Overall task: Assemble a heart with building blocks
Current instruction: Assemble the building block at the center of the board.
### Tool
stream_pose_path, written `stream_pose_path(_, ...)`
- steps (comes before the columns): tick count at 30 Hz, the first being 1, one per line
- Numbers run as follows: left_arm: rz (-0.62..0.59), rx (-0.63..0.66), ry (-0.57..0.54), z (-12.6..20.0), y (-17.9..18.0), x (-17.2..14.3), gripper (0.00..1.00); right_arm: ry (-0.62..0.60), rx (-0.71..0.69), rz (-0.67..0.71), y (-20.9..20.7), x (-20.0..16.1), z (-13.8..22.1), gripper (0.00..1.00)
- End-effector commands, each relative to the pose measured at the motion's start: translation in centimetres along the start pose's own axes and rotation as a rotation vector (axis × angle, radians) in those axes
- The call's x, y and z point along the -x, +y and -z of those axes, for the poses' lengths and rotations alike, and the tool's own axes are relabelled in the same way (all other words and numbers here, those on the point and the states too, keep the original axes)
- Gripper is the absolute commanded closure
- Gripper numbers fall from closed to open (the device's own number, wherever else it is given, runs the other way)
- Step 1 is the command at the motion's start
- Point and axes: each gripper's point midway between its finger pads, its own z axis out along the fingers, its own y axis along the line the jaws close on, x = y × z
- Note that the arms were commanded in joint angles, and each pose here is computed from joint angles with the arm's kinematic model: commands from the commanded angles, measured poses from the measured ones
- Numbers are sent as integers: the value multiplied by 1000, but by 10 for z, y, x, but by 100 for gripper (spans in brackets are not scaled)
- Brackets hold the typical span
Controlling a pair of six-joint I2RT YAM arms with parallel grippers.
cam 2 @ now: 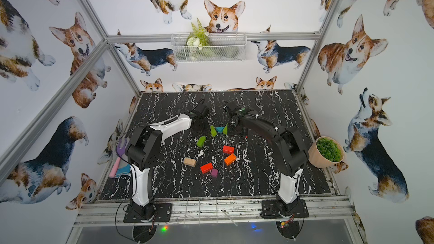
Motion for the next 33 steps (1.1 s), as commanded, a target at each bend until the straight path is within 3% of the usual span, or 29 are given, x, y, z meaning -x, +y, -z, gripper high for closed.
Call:
stream_pose_path(1, -7, -37, 26, -3, -10, -2, 82, -1, -10, 23, 0, 11, -11, 58)
stream_pose_path(11, 31, -35, 45, -7, 0, -15, 81, 24, -23, 24, 1, 14, -25, 59)
stream_pose_path(33, 59, -114, 51, -16, -24, -7, 76, 66, -33, 22, 1, 11, -50, 59)
